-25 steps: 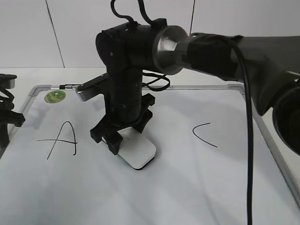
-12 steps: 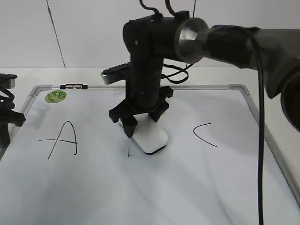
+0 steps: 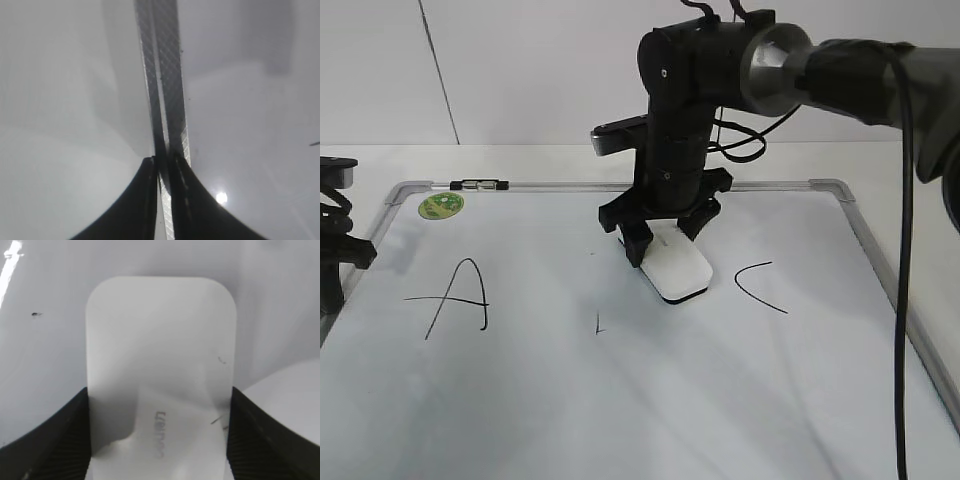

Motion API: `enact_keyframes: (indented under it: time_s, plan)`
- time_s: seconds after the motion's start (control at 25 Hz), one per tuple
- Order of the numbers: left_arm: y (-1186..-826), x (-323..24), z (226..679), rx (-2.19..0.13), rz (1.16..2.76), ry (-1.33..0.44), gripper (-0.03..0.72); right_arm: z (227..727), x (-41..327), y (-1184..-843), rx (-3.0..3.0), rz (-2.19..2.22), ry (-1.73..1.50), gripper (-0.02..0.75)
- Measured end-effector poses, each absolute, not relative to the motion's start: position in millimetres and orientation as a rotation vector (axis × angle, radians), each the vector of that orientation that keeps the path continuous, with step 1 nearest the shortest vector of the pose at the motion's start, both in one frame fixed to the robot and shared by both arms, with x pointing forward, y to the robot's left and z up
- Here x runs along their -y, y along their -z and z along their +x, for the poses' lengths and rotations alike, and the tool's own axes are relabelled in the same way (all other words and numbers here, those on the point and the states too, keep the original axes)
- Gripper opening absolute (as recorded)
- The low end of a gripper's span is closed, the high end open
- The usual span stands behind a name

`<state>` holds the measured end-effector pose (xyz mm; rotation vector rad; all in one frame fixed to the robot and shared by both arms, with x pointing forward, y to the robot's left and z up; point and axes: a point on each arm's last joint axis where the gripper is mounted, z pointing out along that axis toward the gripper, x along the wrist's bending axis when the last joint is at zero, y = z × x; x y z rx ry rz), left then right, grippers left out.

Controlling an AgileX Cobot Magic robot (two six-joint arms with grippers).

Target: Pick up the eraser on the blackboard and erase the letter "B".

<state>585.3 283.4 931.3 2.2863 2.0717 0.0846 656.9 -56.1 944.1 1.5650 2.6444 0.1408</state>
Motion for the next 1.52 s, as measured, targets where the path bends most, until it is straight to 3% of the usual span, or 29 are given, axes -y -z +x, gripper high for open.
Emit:
enact_keyframes:
  time_s: [0.48,1.24,1.52]
  plan:
    - [-931.3,-283.4,585.1,-2.073,2.287,-0.082,0.038,644.0,29.7,-945.2,-2.667,1.422,-0.116,0.546]
    - [-931.2,-283.5,584.4,-2.077,2.292,-0.074,0.038,579.2,-52.4,-944.8,-2.890,1.219,-0.225,0.545]
    - [-931.2,-283.5,584.0,-2.079,2.294,-0.069,0.038,576.0,-55.6,-943.9,-2.890,1.192,-0.214,0.545]
